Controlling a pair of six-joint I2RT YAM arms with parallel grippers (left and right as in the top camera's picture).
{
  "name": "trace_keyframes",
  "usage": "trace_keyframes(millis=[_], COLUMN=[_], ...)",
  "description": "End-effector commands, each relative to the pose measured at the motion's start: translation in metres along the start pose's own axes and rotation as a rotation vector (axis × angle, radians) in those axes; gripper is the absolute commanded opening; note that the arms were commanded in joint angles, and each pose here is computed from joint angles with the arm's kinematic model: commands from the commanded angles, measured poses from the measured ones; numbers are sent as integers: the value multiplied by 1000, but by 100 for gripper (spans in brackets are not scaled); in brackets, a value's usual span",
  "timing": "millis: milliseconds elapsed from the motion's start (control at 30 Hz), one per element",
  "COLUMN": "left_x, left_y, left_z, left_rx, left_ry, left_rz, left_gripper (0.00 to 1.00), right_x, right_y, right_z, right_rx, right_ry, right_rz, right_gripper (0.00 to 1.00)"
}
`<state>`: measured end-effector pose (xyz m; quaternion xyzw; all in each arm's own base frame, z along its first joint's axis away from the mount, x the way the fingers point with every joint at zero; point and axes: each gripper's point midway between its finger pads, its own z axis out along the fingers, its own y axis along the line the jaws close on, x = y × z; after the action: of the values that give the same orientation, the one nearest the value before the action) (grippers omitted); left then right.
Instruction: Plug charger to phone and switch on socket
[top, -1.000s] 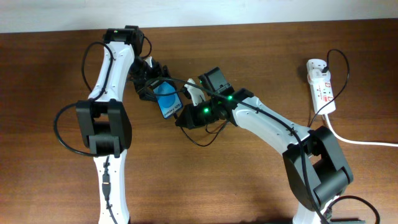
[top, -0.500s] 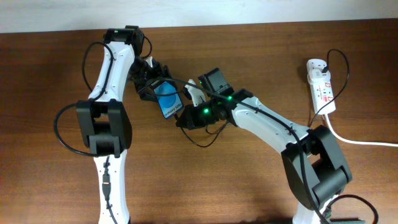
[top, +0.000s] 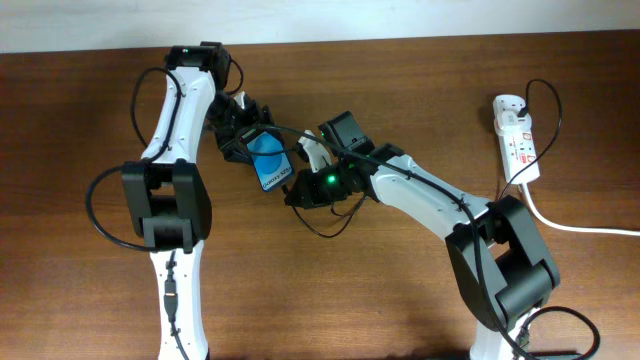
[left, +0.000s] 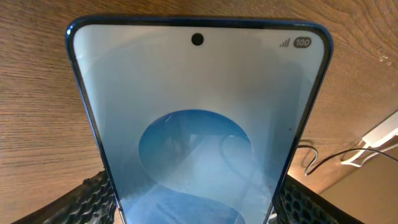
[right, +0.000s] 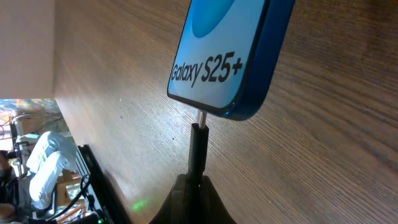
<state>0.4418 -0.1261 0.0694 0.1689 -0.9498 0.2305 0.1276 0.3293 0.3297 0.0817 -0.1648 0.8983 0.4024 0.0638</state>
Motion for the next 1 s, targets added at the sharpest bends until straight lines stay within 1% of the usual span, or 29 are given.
trace_keyframes(millis=[0,233,433,633,967], left_x=[3,10,9,8,7], left_y=[-13,-25,-26,-27,-27], left_z=[-7,2,2,2,2], left_rx=[34,27,29,31,32], left_ry=[-7,-2,-7,-11,-14], left_rz=[41,77,81,85,86], left_gripper=[0,0,0,0,0], right_x=[-2,-3,-3,-7,-8], right_y=[-9,-8,-11,-24,-25], right_z=[2,2,2,-7,-8], right_rx=[8,7,23,38,39], right_ry=[-10,-12,-13,-27,-30], right_rz=[18,19,47,125,128], right_gripper=[4,4,4,4,4])
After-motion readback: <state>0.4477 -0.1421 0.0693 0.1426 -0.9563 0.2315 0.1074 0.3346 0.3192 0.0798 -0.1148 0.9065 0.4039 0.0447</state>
